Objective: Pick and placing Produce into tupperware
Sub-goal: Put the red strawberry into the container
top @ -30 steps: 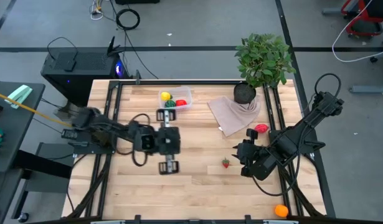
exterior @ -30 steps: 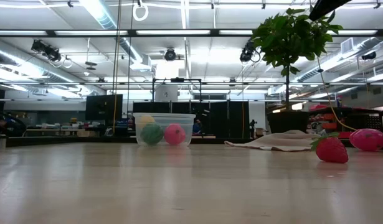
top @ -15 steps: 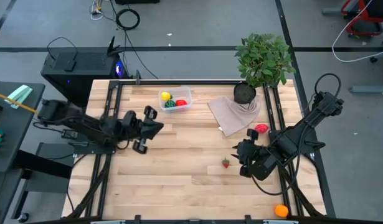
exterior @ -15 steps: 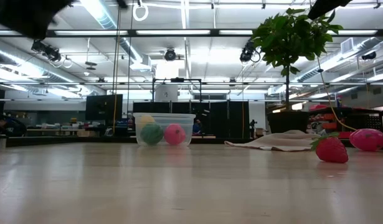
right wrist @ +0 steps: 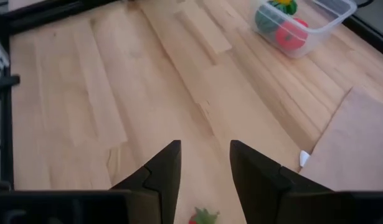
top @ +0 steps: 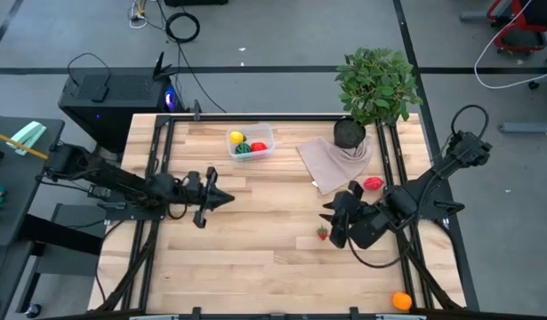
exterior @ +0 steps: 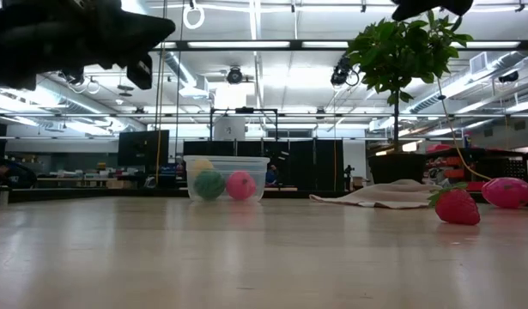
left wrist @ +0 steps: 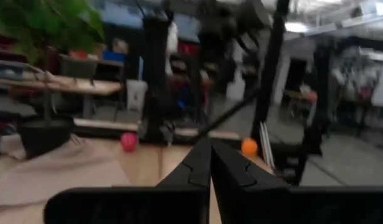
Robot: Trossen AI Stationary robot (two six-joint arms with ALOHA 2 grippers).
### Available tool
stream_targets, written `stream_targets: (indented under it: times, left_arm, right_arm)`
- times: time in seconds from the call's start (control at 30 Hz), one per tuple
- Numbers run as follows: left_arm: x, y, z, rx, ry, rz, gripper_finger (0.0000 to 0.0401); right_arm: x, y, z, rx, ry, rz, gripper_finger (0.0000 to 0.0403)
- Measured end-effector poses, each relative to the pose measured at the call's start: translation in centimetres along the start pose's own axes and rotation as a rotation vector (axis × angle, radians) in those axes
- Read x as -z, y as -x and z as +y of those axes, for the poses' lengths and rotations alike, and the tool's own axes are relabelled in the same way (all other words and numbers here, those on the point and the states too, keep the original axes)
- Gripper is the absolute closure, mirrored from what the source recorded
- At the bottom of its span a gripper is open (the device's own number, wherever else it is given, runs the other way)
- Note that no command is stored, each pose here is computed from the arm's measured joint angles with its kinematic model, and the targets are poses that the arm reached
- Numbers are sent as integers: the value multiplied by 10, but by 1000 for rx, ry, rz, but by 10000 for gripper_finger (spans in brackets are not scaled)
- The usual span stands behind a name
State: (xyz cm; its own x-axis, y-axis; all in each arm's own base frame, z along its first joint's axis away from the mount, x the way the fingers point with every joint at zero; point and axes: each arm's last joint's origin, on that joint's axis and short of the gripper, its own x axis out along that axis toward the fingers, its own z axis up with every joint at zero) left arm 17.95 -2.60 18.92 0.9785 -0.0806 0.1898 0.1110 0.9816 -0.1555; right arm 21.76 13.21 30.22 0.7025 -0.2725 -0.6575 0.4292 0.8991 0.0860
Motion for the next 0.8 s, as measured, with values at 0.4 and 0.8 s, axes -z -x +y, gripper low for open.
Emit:
stream_targets:
  times: [0.4,0.8]
  left_arm:
    - [11,-20,5,67,22,397,392]
    - [-1,-19,14,17,20,339,378]
  right_arm:
    - [-3,-11,-14,3,-65,165,259]
    - [36,-51,-6,-60,-80,332,205]
